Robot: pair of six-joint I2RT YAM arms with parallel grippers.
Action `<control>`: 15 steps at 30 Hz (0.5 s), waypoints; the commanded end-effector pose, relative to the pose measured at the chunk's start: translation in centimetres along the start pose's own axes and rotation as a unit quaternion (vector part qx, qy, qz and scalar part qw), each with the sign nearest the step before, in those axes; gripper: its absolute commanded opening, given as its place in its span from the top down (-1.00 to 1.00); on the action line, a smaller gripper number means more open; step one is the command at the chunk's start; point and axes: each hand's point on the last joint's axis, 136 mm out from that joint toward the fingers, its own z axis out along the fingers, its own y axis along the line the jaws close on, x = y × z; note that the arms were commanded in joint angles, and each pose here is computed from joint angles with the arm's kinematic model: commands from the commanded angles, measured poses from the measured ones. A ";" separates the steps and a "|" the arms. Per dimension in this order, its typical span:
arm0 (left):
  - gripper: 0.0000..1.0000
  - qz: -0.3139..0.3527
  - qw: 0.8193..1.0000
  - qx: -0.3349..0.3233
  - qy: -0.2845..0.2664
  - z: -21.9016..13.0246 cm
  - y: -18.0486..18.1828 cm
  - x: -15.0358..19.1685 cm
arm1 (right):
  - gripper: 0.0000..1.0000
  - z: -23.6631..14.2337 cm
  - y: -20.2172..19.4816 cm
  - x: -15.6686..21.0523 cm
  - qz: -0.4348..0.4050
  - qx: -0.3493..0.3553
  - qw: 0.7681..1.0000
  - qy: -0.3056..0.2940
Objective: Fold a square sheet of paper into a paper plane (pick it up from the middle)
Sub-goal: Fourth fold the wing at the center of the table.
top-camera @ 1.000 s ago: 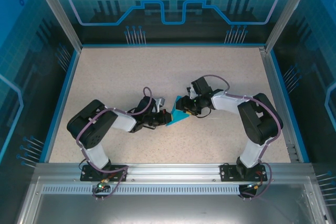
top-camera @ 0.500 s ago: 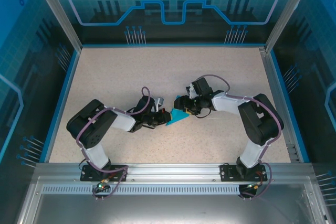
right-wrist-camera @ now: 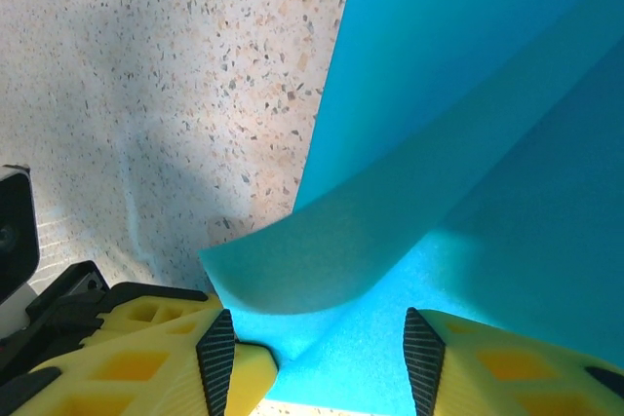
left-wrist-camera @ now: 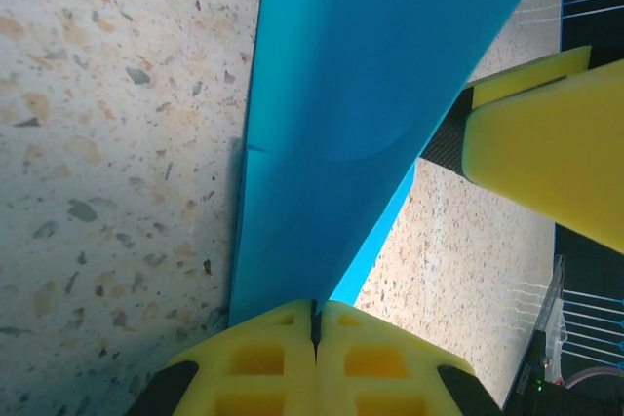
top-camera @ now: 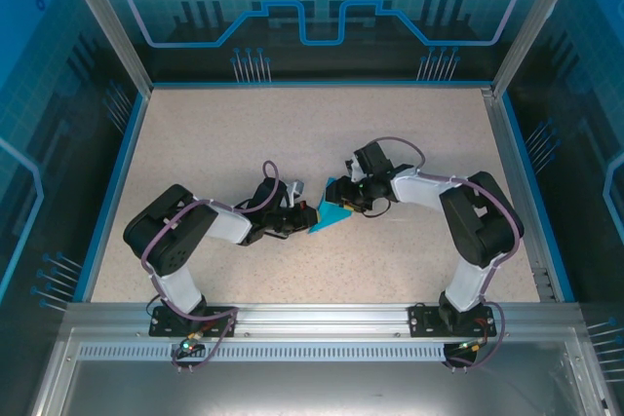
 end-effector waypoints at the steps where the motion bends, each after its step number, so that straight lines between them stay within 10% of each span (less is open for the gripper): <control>1: 0.92 -0.003 1.000 0.018 0.001 -0.3 -0.8 -0.4 | -0.03 0.6 -0.1 0.1 0.005 0.012 1.000 0.013; 15: 0.49 -0.011 1.000 0.010 0.012 -1.1 -1.1 -0.7 | -0.04 1.6 -2.7 0.6 0.037 0.078 0.996 0.037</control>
